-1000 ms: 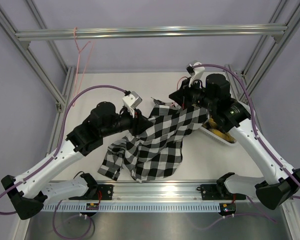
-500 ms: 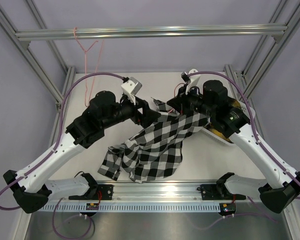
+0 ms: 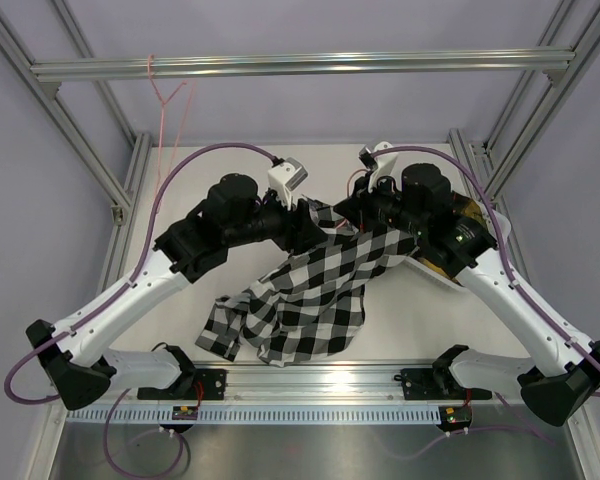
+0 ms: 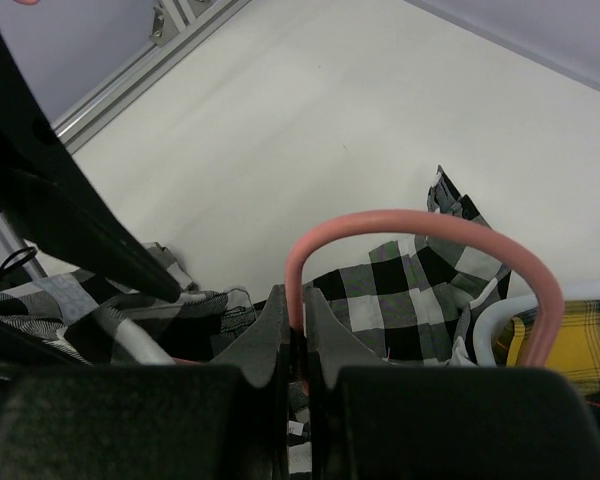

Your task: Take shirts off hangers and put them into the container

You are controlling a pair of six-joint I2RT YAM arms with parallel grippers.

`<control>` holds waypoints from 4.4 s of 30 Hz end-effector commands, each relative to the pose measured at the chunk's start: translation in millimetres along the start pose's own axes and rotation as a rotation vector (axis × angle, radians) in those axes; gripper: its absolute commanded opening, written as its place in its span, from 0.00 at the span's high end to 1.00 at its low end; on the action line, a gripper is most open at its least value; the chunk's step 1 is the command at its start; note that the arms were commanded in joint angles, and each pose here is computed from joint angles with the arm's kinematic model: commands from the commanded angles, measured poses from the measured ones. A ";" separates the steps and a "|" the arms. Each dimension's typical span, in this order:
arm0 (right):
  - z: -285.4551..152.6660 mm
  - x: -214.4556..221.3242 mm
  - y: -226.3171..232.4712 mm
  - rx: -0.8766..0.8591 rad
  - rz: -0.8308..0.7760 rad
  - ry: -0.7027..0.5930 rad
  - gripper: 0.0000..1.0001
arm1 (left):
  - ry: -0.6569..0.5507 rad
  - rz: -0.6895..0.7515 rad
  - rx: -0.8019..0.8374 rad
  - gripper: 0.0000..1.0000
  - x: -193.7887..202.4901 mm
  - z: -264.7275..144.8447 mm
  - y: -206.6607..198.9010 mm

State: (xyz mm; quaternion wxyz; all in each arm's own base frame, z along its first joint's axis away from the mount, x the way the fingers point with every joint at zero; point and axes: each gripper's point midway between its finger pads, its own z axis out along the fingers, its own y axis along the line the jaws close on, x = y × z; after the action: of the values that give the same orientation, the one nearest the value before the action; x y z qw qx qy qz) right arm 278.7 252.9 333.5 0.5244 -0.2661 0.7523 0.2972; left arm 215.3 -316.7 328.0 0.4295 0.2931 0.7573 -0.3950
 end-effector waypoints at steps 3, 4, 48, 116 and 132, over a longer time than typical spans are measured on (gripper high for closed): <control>-4.9 -12.6 1.4 0.009 -0.030 -0.060 1.00 | -0.026 0.005 0.041 0.64 -6.8 -12.9 -11.5; -5.4 -13.0 1.8 0.008 -0.031 -0.061 1.00 | -0.018 0.003 0.042 0.68 -5.0 -12.1 -11.3; -56.2 -71.6 -13.8 0.029 0.108 -0.240 1.00 | -0.166 -0.100 -0.238 0.42 33.0 -141.0 19.2; -52.7 16.1 41.0 -0.070 0.109 -0.039 0.00 | -0.416 0.057 -0.718 1.00 -97.6 -189.4 100.2; -83.2 36.3 29.8 0.000 0.101 -0.050 0.00 | -0.309 -0.063 -0.829 1.00 -101.5 -184.4 198.3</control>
State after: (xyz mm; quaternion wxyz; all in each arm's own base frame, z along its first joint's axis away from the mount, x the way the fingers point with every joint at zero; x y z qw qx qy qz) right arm 191.3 215.1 334.5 0.5267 -0.2263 0.7428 0.3459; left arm 333.1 -67.3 403.1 0.6000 0.0040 0.7953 -0.0864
